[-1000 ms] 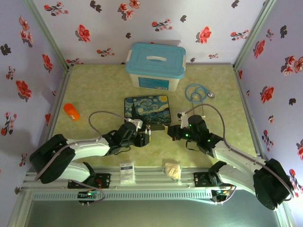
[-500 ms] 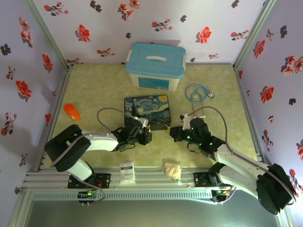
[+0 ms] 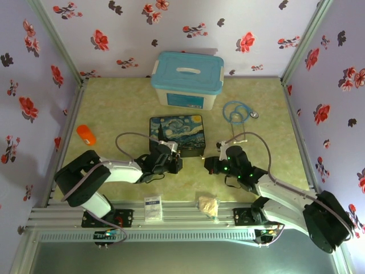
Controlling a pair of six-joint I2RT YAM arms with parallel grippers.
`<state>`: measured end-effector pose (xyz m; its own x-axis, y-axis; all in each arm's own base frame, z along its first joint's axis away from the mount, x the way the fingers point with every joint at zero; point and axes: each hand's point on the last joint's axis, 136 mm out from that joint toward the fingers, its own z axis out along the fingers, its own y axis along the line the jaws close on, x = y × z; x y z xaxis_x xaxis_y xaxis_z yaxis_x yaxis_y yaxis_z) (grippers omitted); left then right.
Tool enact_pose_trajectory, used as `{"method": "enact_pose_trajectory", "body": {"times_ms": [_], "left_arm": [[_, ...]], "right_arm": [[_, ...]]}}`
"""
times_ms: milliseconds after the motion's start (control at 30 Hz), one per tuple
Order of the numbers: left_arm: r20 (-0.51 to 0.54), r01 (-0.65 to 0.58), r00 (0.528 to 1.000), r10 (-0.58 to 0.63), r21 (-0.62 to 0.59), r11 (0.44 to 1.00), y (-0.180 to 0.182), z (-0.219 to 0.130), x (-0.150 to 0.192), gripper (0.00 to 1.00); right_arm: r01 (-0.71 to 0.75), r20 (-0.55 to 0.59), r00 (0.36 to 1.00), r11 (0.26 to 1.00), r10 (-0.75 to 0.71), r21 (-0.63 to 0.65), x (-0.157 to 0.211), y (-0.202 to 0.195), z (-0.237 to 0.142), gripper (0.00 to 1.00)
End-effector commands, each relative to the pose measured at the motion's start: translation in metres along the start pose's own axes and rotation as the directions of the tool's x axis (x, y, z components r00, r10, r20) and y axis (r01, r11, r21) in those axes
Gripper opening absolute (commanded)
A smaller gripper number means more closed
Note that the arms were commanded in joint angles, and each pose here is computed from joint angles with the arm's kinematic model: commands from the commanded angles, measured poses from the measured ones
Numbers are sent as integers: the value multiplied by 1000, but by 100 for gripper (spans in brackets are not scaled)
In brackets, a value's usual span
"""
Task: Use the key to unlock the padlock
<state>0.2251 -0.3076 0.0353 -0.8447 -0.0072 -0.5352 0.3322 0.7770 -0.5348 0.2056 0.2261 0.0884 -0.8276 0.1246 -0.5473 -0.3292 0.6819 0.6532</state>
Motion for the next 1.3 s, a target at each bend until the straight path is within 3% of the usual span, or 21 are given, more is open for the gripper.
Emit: {"method": "enact_pose_trajectory", "body": {"times_ms": [0, 333, 700, 1000, 1267], "left_arm": [[117, 95, 988, -99, 46, 994, -12, -9, -25, 7], [248, 175, 944, -216, 179, 968, -37, -17, -60, 3], [250, 260, 911, -328, 269, 927, -41, -8, -60, 0], [260, 265, 901, -346, 301, 916, -45, -12, -64, 0], [261, 308, 878, -401, 334, 891, -41, -12, -64, 0]], "right_arm": [[-50, -24, 999, 996, 49, -80, 8, 13, 8, 0], [-213, -132, 973, 960, 191, -181, 34, 25, 29, 0], [-384, -152, 920, 906, 360, -180, 34, 23, 47, 0], [-431, -118, 902, 862, 415, -266, 29, 24, 58, 0], [-456, -162, 890, 839, 426, -298, 34, 28, 68, 0]]}}
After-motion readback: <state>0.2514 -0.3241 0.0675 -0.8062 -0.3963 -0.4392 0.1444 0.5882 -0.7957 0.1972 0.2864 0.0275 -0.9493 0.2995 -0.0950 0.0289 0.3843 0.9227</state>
